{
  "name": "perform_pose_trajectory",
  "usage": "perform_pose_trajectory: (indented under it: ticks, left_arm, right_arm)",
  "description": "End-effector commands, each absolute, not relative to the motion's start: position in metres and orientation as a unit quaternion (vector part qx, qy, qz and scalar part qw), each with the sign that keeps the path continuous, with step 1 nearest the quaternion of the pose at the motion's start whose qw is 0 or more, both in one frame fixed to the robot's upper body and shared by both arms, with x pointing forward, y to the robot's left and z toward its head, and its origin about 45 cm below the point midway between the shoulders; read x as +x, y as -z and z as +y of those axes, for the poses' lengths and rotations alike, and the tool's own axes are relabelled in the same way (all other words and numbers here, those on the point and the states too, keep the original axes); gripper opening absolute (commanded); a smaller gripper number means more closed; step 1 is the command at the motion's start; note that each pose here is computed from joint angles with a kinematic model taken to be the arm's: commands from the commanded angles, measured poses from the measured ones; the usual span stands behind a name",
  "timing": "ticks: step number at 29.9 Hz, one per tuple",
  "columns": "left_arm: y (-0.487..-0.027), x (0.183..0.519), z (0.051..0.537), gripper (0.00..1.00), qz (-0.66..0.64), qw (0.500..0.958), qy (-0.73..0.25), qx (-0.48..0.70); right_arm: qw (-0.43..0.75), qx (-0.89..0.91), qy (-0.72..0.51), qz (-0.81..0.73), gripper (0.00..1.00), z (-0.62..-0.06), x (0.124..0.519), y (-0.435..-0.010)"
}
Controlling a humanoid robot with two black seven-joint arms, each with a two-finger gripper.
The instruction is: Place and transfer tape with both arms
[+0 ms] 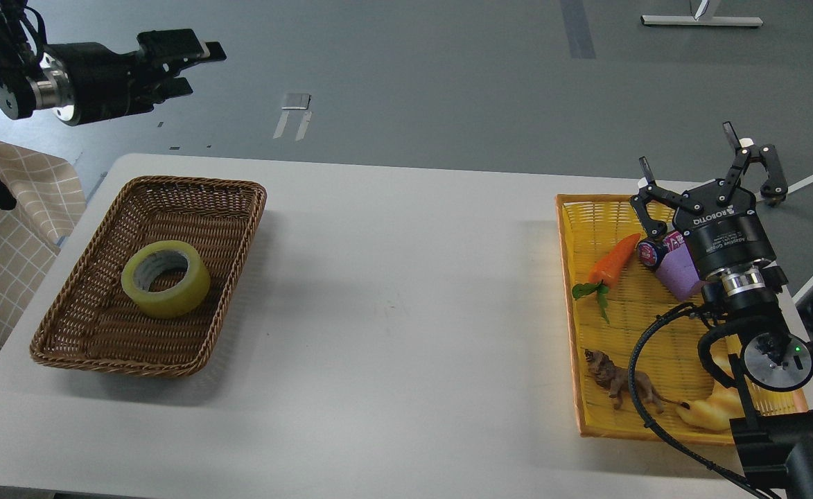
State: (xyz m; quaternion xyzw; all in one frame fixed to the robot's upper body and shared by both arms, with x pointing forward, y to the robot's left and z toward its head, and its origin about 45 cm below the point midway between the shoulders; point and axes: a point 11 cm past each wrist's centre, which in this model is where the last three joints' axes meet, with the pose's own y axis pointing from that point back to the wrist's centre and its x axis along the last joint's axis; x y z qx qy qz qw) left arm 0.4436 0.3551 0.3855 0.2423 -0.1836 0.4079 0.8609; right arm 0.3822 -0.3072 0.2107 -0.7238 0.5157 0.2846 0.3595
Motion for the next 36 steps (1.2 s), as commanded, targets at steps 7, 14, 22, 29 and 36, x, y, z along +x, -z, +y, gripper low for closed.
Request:
perform_pose_trajectory:
  ticks: [7,14,22,29,36]
  left_arm:
    - [-0.424,0.455,0.311,0.98,-0.088,0.902,-0.422,0.023]
    - [-0.433,0.459,0.286,0.98,-0.033,0.91,-0.407,-0.074]
    - [-0.411,0.455,0.256,0.98,0.016,0.913,-0.381,-0.143]
    - [-0.384,0.451,0.255,0.98,0.073,0.893,-0.388,-0.217]
    - [-0.358,0.446,0.262,0.98,0.109,0.873,-0.403,-0.25]
  right_arm:
    - [0.362,-0.73,-0.274,0.511,1.0,-0.306,0.388,-0.221]
    - [0.363,-0.737,-0.259,0.508,1.0,-0.311,0.393,-0.234]
    - [0.365,-0.751,-0.239,0.496,1.0,-0.31,0.407,-0.258]
    - [0.363,-0.762,-0.217,0.49,1.0,-0.313,0.417,-0.279]
    - [0.35,-0.762,-0.231,0.493,1.0,-0.312,0.431,-0.278]
